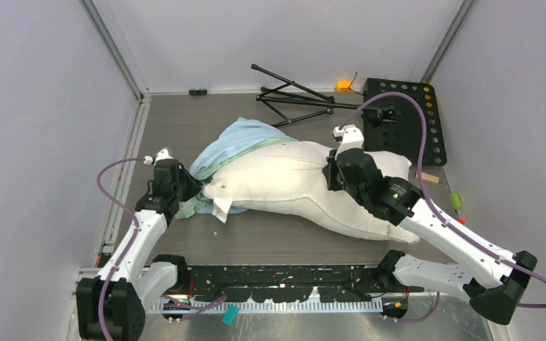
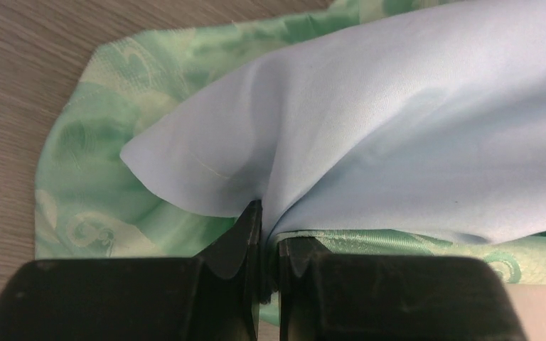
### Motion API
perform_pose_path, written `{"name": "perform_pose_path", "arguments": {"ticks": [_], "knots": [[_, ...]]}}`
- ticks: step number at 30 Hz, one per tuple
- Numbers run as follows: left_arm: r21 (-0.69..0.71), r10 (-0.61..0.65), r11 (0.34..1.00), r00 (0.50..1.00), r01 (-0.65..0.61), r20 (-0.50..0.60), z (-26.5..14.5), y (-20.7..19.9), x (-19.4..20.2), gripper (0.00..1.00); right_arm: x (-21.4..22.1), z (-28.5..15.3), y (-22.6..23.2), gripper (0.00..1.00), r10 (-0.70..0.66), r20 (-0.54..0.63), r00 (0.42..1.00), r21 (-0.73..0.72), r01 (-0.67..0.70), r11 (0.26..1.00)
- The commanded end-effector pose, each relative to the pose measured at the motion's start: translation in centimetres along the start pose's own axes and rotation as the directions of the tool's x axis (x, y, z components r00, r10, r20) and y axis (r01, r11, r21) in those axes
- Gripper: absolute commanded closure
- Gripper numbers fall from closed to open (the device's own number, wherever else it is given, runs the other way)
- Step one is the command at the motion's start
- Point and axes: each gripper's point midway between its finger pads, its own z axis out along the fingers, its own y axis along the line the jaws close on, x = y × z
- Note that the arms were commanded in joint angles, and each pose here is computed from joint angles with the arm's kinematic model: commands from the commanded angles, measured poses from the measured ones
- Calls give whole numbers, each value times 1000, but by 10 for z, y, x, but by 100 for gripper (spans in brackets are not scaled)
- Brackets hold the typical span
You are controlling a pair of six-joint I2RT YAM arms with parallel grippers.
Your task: Remove the pillowcase from the pillow
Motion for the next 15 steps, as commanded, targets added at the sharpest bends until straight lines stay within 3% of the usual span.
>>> {"name": "perform_pose_path", "arguments": {"ticks": [1,9,15], "knots": [[-46,-2,999,991,9,135,7,-3,-50,100,-75,-36,-32,100,97,255,962,110,-128,986],[-16,-22,1000,990,25,141,24,-28,-86,100,-134,-81,-51,100,119,423,898,147,-198,969],[-19,-90,995,973,96,213,33,-29,-133,100,-173,-116,-63,100,159,544,824,136,-273,952]]}}
